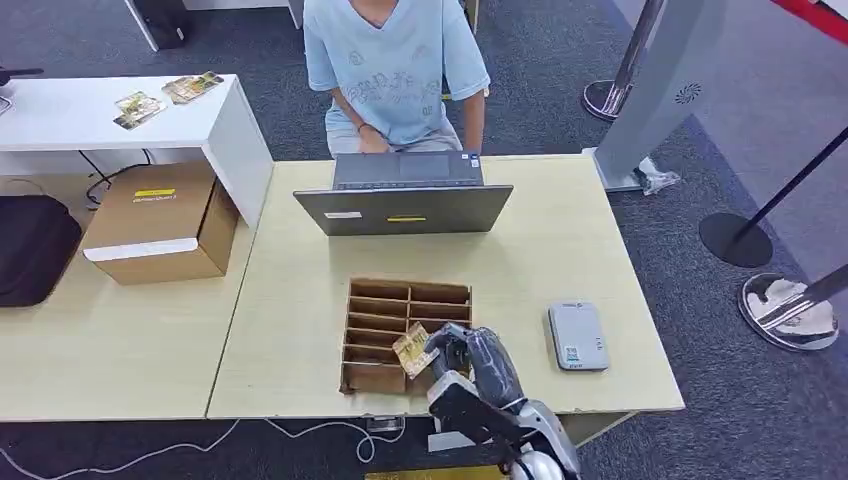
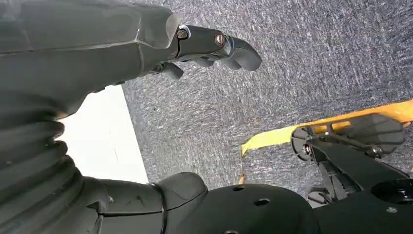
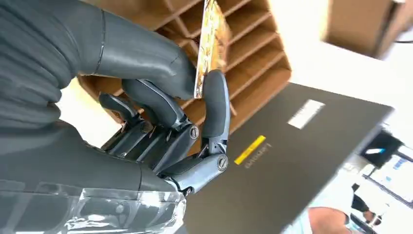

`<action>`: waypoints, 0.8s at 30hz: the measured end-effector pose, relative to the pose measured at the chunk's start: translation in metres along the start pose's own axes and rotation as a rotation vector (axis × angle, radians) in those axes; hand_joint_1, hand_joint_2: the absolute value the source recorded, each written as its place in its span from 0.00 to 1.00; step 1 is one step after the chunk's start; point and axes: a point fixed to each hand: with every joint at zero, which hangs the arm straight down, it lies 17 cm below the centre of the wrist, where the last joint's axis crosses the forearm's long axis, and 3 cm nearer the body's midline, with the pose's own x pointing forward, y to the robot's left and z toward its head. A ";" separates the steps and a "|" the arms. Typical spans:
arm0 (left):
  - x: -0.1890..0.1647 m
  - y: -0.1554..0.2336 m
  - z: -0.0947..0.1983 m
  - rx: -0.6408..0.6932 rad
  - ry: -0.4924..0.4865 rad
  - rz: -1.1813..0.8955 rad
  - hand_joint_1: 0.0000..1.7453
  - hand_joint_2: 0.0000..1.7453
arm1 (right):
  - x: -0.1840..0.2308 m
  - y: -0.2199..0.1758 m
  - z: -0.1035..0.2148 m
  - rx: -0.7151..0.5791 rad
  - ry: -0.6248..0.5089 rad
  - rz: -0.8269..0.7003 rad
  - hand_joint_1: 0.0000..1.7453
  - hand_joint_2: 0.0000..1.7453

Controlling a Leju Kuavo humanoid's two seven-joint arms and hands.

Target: Pass the card to the sensor for recognition and then transmit it.

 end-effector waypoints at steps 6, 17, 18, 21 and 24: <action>0.000 0.000 0.000 -0.001 0.000 -0.007 0.00 1.00 | 0.017 -0.011 0.004 0.001 -0.072 -0.156 1.00 1.00; 0.000 -0.001 0.000 -0.006 -0.006 -0.020 0.00 1.00 | 0.051 -0.043 -0.001 -0.062 -0.215 -0.191 1.00 1.00; 0.000 -0.001 0.000 -0.006 -0.006 -0.021 0.00 1.00 | 0.055 -0.047 -0.004 -0.069 -0.227 -0.186 1.00 1.00; 0.001 -0.001 0.000 -0.006 -0.013 -0.026 0.00 1.00 | 0.067 -0.061 -0.014 -0.092 -0.266 -0.179 1.00 1.00; 0.003 -0.001 0.000 -0.008 -0.019 -0.035 0.00 1.00 | 0.083 -0.079 -0.029 -0.114 -0.314 -0.176 1.00 1.00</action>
